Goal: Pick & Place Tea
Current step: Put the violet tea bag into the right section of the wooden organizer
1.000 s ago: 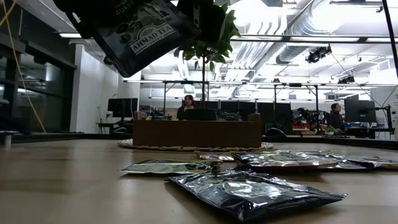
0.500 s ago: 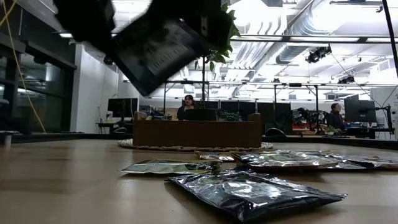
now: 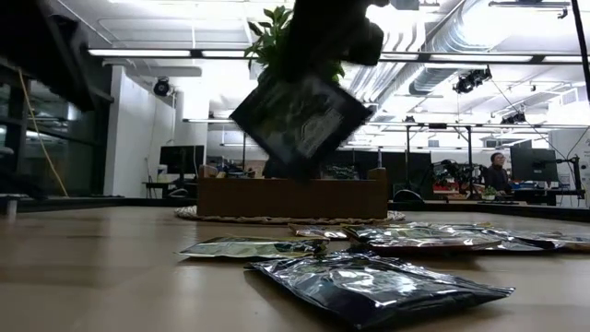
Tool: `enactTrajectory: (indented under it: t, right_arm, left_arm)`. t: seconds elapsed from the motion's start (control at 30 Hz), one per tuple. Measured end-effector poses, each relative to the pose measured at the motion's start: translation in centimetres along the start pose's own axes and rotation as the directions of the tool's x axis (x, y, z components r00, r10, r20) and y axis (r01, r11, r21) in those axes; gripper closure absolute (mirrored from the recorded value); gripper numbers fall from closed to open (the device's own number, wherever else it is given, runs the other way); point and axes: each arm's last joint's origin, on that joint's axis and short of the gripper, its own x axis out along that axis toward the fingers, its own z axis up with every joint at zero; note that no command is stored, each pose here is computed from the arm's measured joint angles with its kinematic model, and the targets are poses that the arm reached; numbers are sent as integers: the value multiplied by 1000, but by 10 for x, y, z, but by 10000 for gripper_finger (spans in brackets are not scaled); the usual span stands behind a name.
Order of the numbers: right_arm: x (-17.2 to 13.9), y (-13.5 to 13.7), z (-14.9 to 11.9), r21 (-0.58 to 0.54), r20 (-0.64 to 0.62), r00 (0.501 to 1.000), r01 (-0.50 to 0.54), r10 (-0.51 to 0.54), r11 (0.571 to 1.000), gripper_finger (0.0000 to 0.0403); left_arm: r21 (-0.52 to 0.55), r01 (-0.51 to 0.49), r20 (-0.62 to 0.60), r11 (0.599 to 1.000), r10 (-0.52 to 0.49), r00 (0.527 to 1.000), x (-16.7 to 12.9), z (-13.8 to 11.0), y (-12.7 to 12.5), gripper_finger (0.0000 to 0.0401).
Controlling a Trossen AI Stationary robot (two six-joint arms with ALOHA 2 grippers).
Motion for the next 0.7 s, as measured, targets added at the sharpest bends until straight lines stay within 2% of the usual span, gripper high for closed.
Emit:
enactTrajectory:
  t: [0.2,0.3,0.43,0.7]
  right_arm:
    - [-32,-10,0,41,37,991,129,-131,991,403]
    - [-45,-17,1,72,44,983,177,-181,982,402]
    - [-58,-24,2,131,68,971,220,-230,967,402]
    - [-64,-30,1,229,91,947,280,-307,932,402]
  left_arm:
    - [-91,178,60,980,-173,983,7,-27,15,206]
    - [-116,229,90,966,-219,972,12,-34,25,206]
    - [-100,309,143,946,-294,945,11,-36,31,206]
    - [1,354,138,935,-351,926,7,-37,34,206]
